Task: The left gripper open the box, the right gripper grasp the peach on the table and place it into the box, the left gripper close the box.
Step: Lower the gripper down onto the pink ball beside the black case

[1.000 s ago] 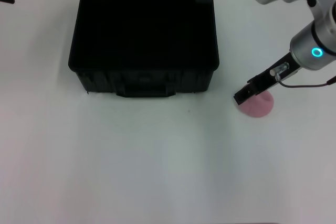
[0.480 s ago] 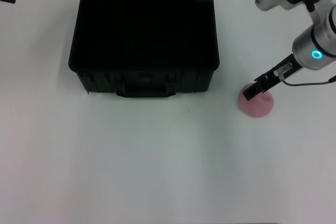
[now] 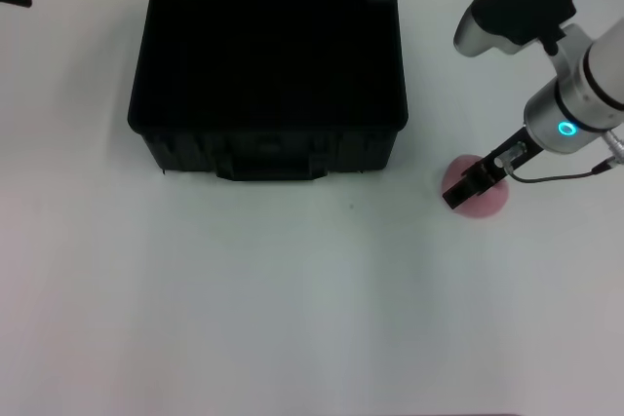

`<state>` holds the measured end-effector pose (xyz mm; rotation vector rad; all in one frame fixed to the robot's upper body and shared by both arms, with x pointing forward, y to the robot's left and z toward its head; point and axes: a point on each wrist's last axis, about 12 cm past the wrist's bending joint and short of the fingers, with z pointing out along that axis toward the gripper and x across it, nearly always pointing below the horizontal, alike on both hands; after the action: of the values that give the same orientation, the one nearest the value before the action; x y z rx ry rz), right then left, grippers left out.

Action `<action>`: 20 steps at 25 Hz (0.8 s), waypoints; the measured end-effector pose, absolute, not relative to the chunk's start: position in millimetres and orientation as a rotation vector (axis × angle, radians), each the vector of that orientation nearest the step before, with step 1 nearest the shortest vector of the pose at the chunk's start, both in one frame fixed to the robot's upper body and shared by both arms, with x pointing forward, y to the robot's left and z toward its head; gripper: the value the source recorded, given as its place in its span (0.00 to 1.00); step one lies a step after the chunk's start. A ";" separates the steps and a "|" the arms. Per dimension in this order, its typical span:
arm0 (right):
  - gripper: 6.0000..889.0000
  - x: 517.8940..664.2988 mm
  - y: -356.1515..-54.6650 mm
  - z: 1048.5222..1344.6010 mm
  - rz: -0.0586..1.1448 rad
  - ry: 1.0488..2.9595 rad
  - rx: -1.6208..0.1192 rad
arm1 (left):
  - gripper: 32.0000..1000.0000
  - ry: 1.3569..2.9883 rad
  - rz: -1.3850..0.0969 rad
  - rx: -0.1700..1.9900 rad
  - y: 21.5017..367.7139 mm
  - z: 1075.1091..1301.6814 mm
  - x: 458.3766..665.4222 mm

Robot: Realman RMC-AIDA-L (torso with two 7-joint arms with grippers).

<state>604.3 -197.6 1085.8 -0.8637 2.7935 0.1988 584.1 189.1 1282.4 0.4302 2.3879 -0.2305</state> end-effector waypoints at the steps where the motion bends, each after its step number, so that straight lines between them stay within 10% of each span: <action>1: 0.89 604.5 -197.8 1084.7 0.197 2.794 -0.861 | 0.37 2.387 -0.231 0.431 188.8 1282.7 584.1; 20: 0.86 604.4 -202.9 1074.5 0.174 2.799 -0.845 | 0.37 2.381 -0.246 0.438 186.8 1283.6 584.2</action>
<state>604.4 -202.9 1074.5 -0.8452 2.7995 0.1743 584.2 186.8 1283.6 0.4381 2.3805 -0.2463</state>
